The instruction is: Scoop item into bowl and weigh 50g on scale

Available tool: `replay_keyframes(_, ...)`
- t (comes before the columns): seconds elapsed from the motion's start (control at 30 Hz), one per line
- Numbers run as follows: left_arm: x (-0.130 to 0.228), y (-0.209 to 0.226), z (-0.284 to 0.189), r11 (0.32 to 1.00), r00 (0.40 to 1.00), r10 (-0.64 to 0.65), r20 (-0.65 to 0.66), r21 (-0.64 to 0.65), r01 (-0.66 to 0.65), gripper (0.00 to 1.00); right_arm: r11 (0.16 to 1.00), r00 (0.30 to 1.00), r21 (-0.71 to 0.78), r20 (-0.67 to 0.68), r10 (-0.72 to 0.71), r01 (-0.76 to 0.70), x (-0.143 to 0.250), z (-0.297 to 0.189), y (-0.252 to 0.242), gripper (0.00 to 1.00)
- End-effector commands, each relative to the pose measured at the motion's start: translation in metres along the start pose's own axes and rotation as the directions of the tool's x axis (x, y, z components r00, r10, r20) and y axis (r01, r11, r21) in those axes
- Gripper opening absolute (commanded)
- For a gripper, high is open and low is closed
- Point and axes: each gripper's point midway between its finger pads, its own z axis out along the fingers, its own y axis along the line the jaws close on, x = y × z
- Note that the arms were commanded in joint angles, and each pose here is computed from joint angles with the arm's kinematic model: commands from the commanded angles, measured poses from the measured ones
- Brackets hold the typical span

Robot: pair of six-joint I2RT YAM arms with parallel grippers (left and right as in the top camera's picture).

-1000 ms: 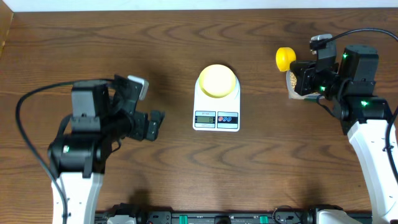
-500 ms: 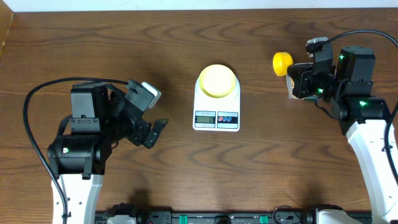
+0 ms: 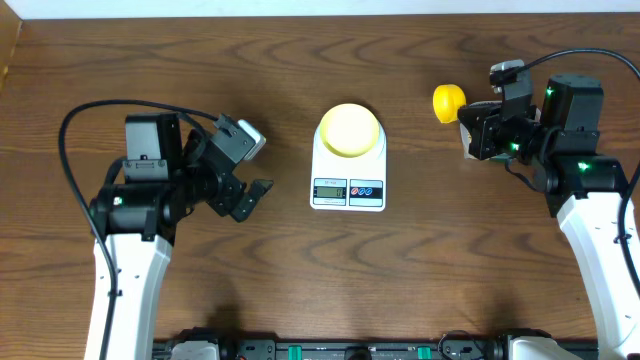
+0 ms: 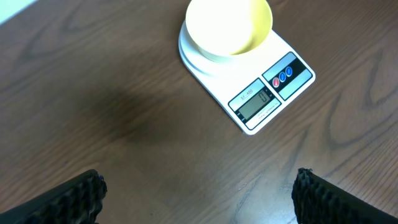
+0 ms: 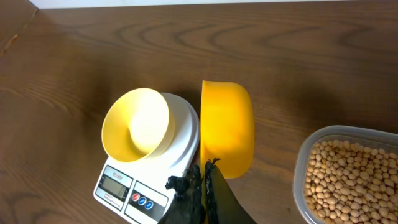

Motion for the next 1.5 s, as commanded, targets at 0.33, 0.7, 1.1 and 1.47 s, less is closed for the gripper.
replay_keyframes(0.33, -0.015, -0.007, 0.006, 0.996, 0.997, -0.001, 0.077, 0.085, -0.005, 0.98, 0.999, 0.999, -0.024, 0.010, -0.034, 0.034, -0.006, -0.001, 0.006, 0.01)
replay_keyframes(0.7, -0.015, -0.007, 0.006, 0.996, 0.997, -0.021, 0.074, 0.087, 0.015, 0.98, 0.999, 0.999, -0.024, 0.004, -0.032, 0.032, -0.005, -0.001, 0.006, 0.01)
replay_keyframes(1.1, -0.024, 0.000, 0.006, 0.997, 0.993, -0.047, 0.109, 0.064, 0.040, 0.98, 0.999, 1.000, -0.026, 0.002, -0.026, 0.026, -0.005, -0.001, 0.006, 0.01)
replay_keyframes(1.47, -0.027, 0.002, 0.006, 0.997, 0.991, -0.062, 0.118, 0.060, 0.055, 0.98, 0.999, 1.000, -0.026, 0.000, -0.024, 0.024, -0.004, -0.001, 0.006, 0.01)
